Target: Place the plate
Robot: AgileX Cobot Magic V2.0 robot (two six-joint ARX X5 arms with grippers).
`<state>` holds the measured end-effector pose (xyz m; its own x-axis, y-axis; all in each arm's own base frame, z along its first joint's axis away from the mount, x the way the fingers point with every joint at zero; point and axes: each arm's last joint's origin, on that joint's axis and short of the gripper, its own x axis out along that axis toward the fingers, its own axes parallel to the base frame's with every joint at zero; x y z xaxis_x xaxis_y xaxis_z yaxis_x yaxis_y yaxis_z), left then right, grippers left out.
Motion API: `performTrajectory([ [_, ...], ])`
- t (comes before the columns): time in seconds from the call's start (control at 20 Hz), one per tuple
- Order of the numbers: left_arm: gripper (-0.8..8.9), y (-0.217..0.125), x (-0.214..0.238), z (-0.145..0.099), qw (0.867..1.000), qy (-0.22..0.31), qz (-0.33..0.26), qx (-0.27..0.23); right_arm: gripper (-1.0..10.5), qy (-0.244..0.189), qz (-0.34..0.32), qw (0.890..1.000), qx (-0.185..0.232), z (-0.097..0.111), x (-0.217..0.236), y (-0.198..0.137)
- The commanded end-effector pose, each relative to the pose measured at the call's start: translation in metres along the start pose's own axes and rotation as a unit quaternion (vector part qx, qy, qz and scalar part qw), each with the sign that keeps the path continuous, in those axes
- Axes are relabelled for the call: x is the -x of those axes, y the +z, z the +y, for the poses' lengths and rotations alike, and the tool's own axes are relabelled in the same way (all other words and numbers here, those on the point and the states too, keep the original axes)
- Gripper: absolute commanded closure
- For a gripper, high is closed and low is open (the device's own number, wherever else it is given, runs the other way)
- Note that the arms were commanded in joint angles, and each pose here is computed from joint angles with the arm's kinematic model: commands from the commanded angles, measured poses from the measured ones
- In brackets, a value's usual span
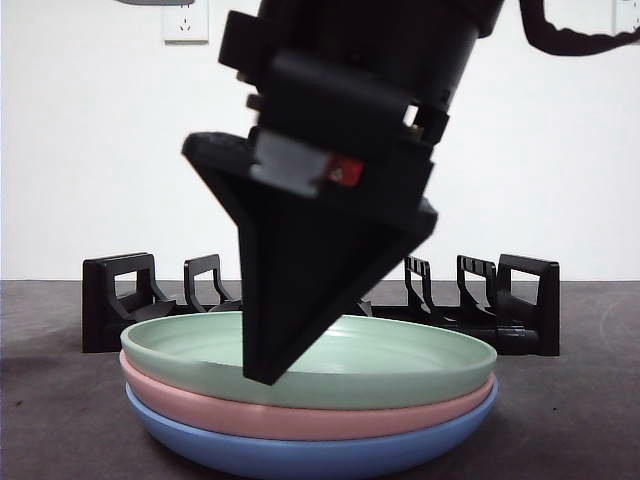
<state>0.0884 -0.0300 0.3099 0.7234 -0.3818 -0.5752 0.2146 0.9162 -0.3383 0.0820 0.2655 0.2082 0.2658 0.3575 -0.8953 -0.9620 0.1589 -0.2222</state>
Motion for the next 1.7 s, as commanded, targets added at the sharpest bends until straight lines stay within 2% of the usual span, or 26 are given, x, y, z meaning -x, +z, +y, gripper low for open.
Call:
performTrajectory([
  [0.05,4.39,0.004,0.004,-0.002,1.0,-0.004,-0.012,-0.002,7.7,0.002,-0.012,1.0,-0.029,0.0,0.013,0.009],
  [0.15,4.39,0.004,0.004,-0.002,1.0,-0.004,-0.012,-0.002,7.6,-0.01,-0.039,0.998,-0.04,-0.004,0.032,0.01],
  [0.25,4.39,0.004,0.004,-0.002,1.0,-0.004,-0.012,-0.002,7.6,-0.05,-0.064,0.995,-0.06,-0.015,0.053,0.004],
  [0.45,4.39,0.005,0.004,-0.002,1.0,-0.004,-0.014,-0.009,7.6,-0.111,-0.064,0.981,-0.144,-0.056,0.08,-0.031],
  [0.55,4.39,0.007,0.004,-0.003,1.0,-0.007,-0.023,-0.01,7.6,-0.144,-0.054,0.968,-0.197,-0.077,0.09,-0.054],
  [0.6,4.39,0.008,0.004,-0.003,0.999,-0.009,-0.029,-0.011,7.6,-0.164,-0.056,0.958,-0.228,-0.087,0.097,-0.068],
  [0.75,4.4,0.01,0.005,-0.004,0.999,-0.013,-0.042,-0.013,7.6,-0.216,-0.062,0.932,-0.283,-0.107,0.114,-0.1],
  [0.9,4.4,0.011,0.005,-0.004,0.999,-0.014,-0.047,-0.022,7.6,-0.265,-0.066,0.9,-0.341,-0.125,0.131,-0.125],
  [1.05,4.42,0.011,0.005,-0.004,0.999,-0.015,-0.047,-0.022,7.4,-0.277,-0.06,0.881,-0.378,-0.134,0.135,-0.139],
  [1.1,5.38,0.011,0.005,-0.004,0.999,-0.015,-0.047,-0.022,8.1,-0.271,-0.062,0.882,-0.381,-0.134,0.135,-0.14],
  [1.15,8.49,0.011,0.005,-0.004,0.999,-0.016,-0.044,-0.024,9.4,-0.274,-0.067,0.88,-0.382,-0.135,0.136,-0.14],
  [1.25,8.06,0.013,0.005,-0.005,0.998,-0.018,-0.055,-0.029,9.2,-0.278,-0.092,0.877,-0.38,-0.138,0.137,-0.137],
  [1.7,8.06,0.013,0.006,-0.005,0.997,-0.021,-0.064,-0.032,9.2,-0.283,-0.096,0.876,-0.379,-0.137,0.14,-0.137],
])
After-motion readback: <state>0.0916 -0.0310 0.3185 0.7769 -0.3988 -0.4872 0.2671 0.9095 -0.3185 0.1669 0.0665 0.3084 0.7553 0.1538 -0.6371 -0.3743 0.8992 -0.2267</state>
